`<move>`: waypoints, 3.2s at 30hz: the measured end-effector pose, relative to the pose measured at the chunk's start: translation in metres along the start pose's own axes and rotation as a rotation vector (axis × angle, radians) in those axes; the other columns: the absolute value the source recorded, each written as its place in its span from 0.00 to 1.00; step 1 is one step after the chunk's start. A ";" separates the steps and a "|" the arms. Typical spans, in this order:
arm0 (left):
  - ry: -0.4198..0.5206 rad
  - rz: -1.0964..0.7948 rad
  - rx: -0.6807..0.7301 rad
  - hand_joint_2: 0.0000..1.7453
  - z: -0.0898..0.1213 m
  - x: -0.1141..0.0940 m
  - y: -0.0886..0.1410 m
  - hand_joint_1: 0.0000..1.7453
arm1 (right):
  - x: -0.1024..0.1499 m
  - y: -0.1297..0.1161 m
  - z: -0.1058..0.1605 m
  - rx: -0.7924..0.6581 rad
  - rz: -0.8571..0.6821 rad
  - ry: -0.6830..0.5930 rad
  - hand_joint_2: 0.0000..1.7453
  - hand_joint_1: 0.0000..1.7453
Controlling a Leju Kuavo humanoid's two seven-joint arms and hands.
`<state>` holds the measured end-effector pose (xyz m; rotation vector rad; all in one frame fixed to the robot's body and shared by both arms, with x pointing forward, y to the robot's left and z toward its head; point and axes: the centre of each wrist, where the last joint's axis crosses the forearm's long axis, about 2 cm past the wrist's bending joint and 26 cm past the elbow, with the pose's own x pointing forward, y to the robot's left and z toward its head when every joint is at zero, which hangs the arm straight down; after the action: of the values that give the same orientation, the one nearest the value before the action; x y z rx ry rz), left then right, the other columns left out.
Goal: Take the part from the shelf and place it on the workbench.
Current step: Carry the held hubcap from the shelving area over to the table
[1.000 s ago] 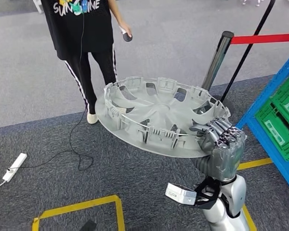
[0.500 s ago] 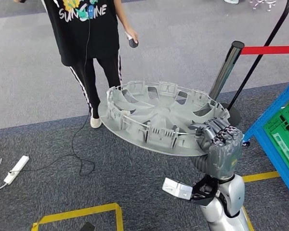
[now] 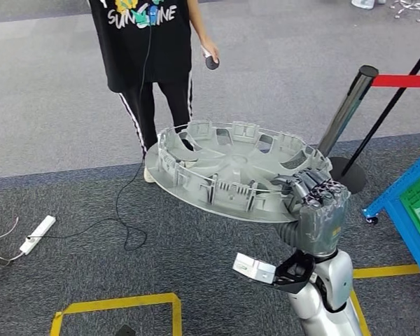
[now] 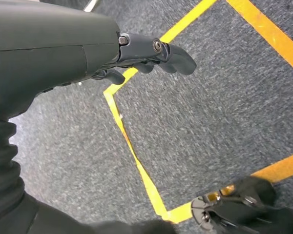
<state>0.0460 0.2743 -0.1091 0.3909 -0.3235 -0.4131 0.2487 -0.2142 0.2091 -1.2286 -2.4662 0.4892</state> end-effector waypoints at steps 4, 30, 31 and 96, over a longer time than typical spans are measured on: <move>-0.002 0.005 -0.004 1.00 0.000 0.002 0.000 0.00 | -0.001 0.001 -0.001 0.002 0.007 -0.001 1.00 1.00; 0.014 0.008 -0.024 1.00 0.000 0.000 -0.001 0.00 | -0.009 0.009 0.001 0.037 0.013 0.032 1.00 1.00; 0.012 0.009 -0.023 1.00 0.000 0.001 0.000 0.00 | -0.009 0.009 0.000 0.037 0.014 0.032 1.00 1.00; 0.031 0.019 -0.040 1.00 0.000 0.003 -0.002 0.00 | -0.017 0.016 -0.005 0.086 0.025 0.028 1.00 1.00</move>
<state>0.0477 0.2719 -0.1092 0.3550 -0.2881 -0.3938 0.2720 -0.2179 0.2041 -1.2247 -2.3834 0.5752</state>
